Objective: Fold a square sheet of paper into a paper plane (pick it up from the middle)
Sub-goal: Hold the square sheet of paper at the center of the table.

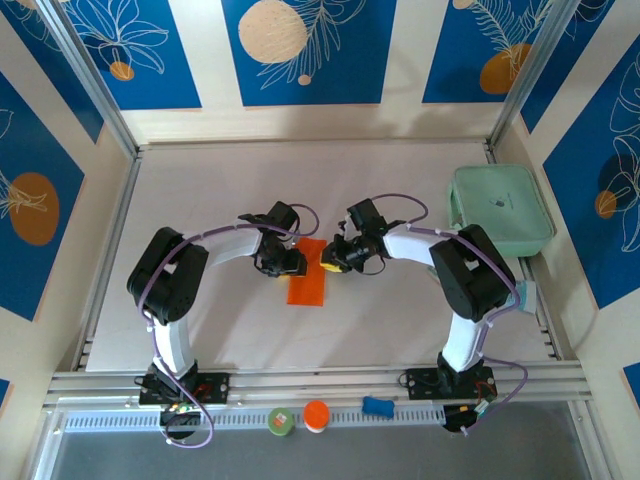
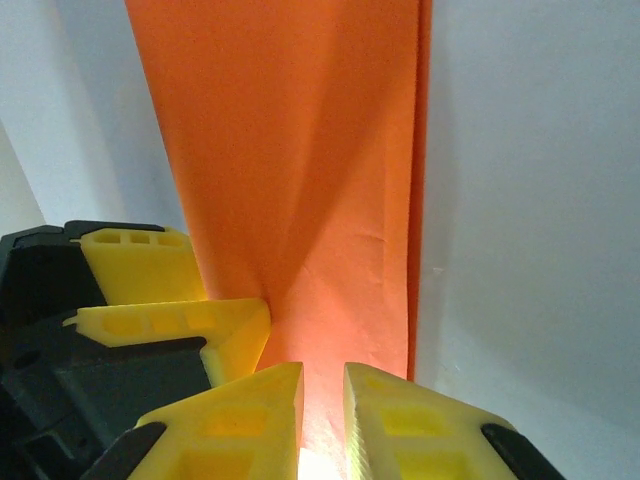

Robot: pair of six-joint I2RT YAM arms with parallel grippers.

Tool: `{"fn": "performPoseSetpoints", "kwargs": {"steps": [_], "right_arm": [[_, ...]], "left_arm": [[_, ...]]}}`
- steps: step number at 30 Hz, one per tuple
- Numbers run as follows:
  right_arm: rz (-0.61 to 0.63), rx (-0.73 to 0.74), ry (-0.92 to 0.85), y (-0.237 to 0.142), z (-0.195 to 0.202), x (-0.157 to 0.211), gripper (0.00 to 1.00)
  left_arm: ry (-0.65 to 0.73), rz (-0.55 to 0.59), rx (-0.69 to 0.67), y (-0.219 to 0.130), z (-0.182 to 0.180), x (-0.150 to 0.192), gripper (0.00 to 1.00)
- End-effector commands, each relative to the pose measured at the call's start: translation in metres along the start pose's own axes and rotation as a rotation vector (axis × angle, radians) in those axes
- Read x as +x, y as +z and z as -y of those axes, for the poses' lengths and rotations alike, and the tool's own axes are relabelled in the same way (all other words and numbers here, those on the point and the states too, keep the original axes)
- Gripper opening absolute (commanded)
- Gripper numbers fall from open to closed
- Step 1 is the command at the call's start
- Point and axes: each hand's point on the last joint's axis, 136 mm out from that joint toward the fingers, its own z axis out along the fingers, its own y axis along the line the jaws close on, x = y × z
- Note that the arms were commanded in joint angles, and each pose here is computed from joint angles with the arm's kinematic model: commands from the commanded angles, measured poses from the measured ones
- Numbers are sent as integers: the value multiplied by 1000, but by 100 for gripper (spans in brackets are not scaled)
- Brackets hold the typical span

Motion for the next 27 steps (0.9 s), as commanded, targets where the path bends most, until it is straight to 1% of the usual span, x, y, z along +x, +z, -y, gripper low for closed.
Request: {"fn": "performPoseSetpoints", "kwargs": {"steps": [1,15,22,27], "right_arm": [[-35,-29,9,6,-8,3,17],[-73,-20,19,19,-2,6,15],[-71,44,23,24,11,9,15],[-61,115,17,28,28,12,14]], "left_arm": [[-7,-142,-117,36,-35,38,47],[-13,-147,-137,38,-39,39,46],[-13,-147,-140,38,-40,38,46],[-12,-141,-143,36,-39,37,46]]}}
